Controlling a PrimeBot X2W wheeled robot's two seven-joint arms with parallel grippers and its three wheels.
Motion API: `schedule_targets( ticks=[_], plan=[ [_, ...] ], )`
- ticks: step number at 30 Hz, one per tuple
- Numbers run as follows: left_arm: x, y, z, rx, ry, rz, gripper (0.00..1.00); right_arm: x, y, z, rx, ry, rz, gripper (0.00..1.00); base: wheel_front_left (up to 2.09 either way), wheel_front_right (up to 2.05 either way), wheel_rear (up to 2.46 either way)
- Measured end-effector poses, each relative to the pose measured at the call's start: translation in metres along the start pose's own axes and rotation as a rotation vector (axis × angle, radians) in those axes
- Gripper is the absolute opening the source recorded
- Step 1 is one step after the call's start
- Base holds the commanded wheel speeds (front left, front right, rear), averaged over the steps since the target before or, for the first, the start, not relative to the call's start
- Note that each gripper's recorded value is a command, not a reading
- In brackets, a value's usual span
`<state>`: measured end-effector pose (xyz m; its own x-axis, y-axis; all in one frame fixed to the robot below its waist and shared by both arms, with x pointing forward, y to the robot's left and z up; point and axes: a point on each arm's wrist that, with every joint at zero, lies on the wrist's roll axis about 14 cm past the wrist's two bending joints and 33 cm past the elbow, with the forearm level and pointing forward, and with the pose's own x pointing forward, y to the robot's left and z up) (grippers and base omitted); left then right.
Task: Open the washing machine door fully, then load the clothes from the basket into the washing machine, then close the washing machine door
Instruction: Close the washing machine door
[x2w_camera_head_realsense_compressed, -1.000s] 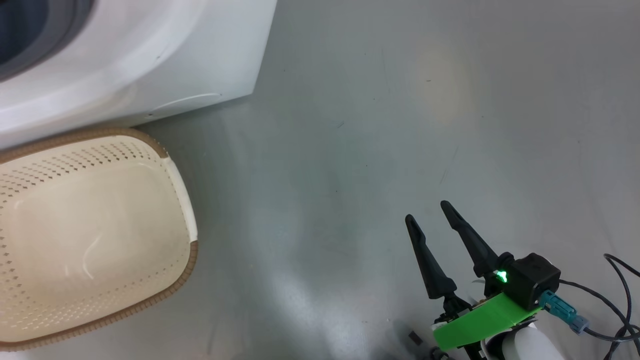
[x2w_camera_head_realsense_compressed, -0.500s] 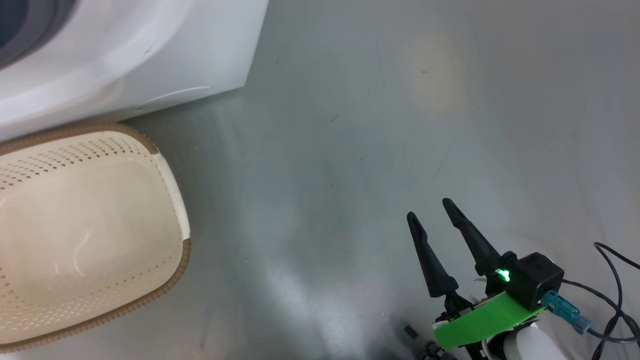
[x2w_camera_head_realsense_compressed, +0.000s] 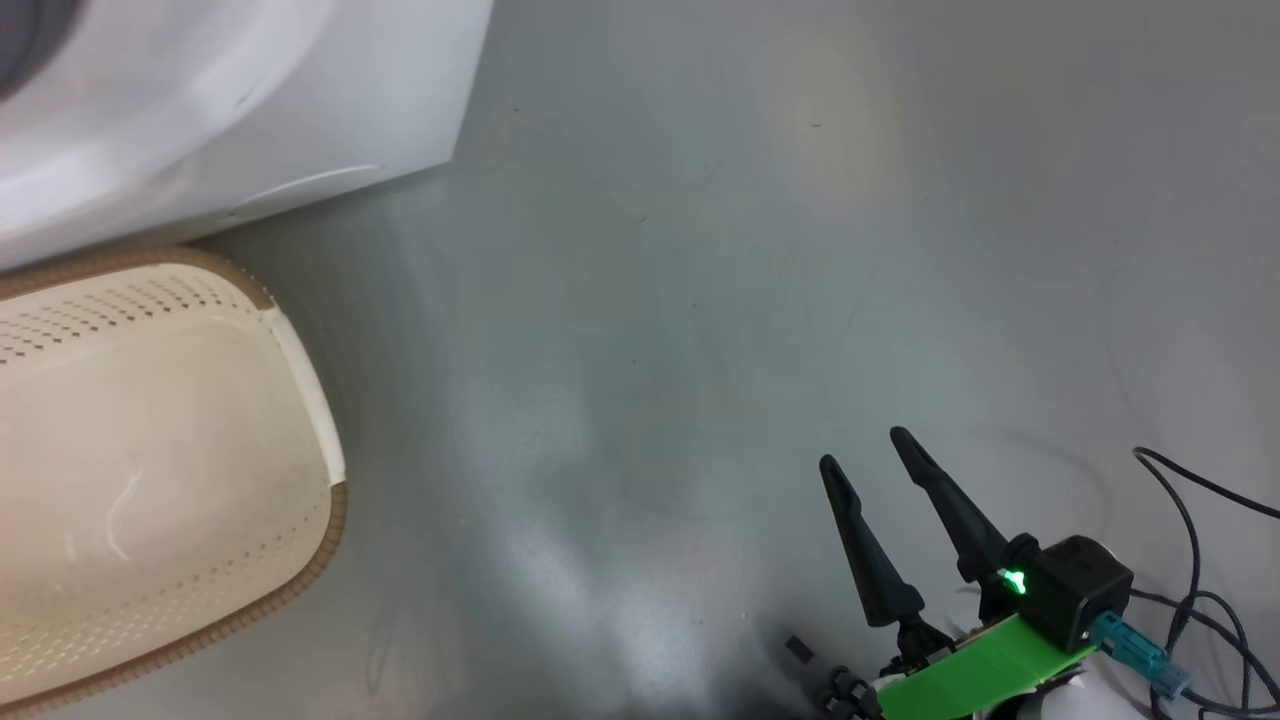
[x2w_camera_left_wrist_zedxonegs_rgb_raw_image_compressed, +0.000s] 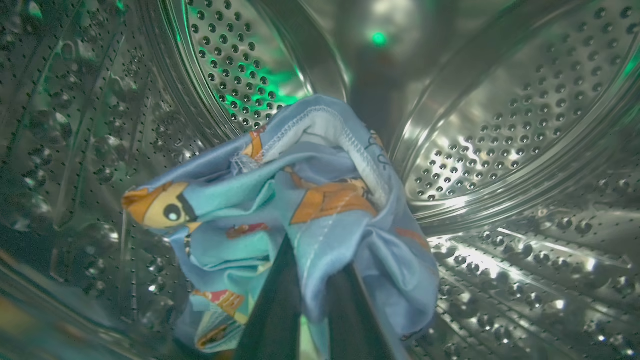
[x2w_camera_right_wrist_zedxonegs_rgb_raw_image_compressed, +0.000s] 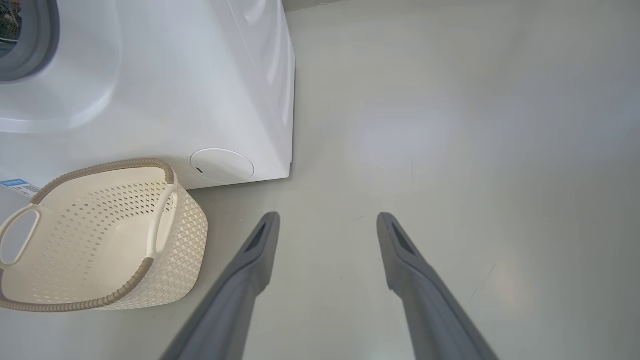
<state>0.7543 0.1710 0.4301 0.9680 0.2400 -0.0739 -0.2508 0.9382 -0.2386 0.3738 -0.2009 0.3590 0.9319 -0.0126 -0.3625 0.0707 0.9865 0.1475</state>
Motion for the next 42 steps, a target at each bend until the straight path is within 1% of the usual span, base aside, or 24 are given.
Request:
schedule_targets(
  ticks=[2,5,6,7,8,9,11,12,13,17,28,32,36,42],
  plan=[
    [-0.002,-0.009,-0.004,-0.058,0.009,-0.013,0.00,-0.005,-0.003,-0.002,-0.001,0.010,-0.013,1.00,0.00,0.00,0.00],
    [-0.007,-0.016,-0.017,-0.100,0.038,-0.030,0.00,-0.008,-0.006,-0.001,-0.003,0.009,-0.024,1.00,0.00,0.00,0.00],
    [-0.009,-0.016,-0.021,-0.101,0.048,-0.032,0.02,-0.009,-0.007,-0.001,-0.003,0.008,-0.028,1.00,0.00,0.00,0.00],
    [-0.010,-0.017,-0.024,-0.102,0.059,-0.036,0.10,-0.012,-0.007,-0.001,-0.002,0.009,-0.032,1.00,0.00,0.00,0.00],
    [-0.011,-0.020,-0.026,-0.105,0.068,-0.047,0.10,-0.015,-0.008,-0.002,-0.001,0.013,-0.037,1.00,0.00,0.00,0.00],
    [-0.012,-0.021,-0.026,-0.107,0.072,-0.053,0.18,-0.017,-0.009,-0.003,0.001,0.017,-0.042,1.00,0.00,0.00,0.00],
    [-0.013,-0.025,-0.029,-0.120,0.087,-0.070,0.42,-0.021,-0.010,-0.005,0.003,0.023,-0.049,1.00,0.00,0.00,0.00],
    [-0.014,-0.025,-0.032,-0.124,0.097,-0.076,0.51,-0.021,-0.010,-0.005,0.004,0.024,-0.050,1.00,0.00,0.00,0.00],
    [-0.014,-0.025,-0.035,-0.123,0.105,-0.074,1.00,-0.021,-0.010,-0.005,0.004,0.025,-0.050,1.00,0.00,0.00,0.00],
    [-0.015,-0.023,-0.039,-0.109,0.122,-0.078,1.00,-0.018,-0.007,-0.007,0.012,0.027,-0.043,1.00,0.00,0.00,0.00],
    [-0.016,-0.022,0.002,-0.047,0.035,-0.079,1.00,-0.010,0.003,0.000,0.023,-0.004,-0.006,1.00,0.00,0.00,0.00],
    [-0.026,-0.018,0.006,-0.019,0.031,-0.059,1.00,-0.008,0.009,0.005,0.031,-0.021,0.011,1.00,0.00,0.00,0.00],
    [-0.040,-0.014,0.000,0.002,0.061,-0.056,1.00,-0.009,0.014,0.009,0.040,-0.036,0.027,1.00,0.00,0.00,0.00],
    [-0.057,-0.007,0.004,0.043,0.071,-0.060,1.00,-0.011,0.024,0.016,0.053,-0.057,0.057,1.00,0.00,0.00,0.00]
  ],
)
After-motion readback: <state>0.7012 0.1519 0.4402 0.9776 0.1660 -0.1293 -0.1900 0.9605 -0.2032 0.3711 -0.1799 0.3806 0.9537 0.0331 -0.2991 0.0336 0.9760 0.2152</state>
